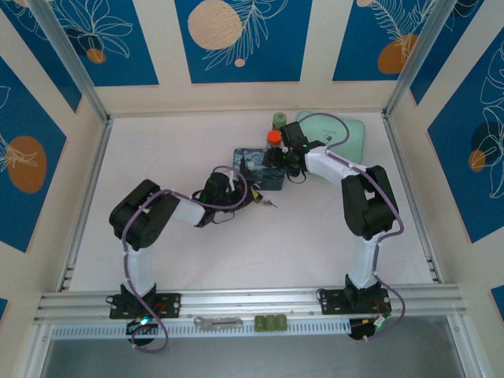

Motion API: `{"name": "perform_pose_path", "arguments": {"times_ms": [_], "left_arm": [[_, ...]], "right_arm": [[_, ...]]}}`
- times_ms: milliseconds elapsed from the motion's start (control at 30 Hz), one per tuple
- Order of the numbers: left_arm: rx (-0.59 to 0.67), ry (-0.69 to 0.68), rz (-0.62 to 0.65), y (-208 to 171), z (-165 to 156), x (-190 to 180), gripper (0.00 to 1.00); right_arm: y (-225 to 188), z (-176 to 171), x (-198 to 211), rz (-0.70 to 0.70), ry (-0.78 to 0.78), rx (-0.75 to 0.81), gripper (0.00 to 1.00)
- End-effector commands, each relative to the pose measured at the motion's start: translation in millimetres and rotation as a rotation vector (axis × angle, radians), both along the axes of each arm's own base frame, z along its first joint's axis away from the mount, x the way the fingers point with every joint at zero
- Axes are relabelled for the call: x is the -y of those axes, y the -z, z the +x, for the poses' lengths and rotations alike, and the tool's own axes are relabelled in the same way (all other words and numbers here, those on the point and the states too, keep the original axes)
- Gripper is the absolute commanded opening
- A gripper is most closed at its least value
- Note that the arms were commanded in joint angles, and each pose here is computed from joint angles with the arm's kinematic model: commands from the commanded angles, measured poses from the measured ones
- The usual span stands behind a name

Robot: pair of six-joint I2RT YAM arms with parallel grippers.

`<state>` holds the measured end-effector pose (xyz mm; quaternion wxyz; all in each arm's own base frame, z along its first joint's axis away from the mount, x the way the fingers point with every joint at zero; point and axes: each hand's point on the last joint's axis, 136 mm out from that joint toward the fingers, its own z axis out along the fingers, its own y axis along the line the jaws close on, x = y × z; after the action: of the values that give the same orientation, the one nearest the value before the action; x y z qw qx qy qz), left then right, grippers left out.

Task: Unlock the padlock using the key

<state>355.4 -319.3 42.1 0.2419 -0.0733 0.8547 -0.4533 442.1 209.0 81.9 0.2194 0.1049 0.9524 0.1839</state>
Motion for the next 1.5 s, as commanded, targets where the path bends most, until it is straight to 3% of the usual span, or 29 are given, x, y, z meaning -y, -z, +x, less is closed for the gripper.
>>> {"name": "perform_pose_path", "arguments": {"times_ms": [0,267,667,967,1133,1333,1467], "left_arm": [[-0.024,-0.145,-0.103,-4,13,-9,0.00],[0.042,-0.250,-0.277,-26,25,-14,0.00],[0.054,-0.254,-0.177,-30,7,-46,0.00],[-0.070,-0.030,0.064,-25,-39,-65,0.00],[-0.152,0.102,0.115,-21,-73,-66,0.00],[-0.163,0.195,0.219,-22,-97,-76,0.00],[-0.196,0.246,0.222,-13,-106,-74,0.00]], "right_arm": [[21,-12,4,-0.028,0.014,-0.065,0.70],[24,-14,6,-0.037,0.015,-0.074,0.70],[13,-8,3,-0.039,0.008,-0.049,0.70],[-43,-9,2,-0.026,-0.039,0.094,0.75],[-78,-22,4,-0.082,-0.099,0.180,0.83],[-87,-55,11,-0.099,-0.137,0.201,0.84],[-86,-75,20,-0.133,-0.116,0.237,0.84]]}}
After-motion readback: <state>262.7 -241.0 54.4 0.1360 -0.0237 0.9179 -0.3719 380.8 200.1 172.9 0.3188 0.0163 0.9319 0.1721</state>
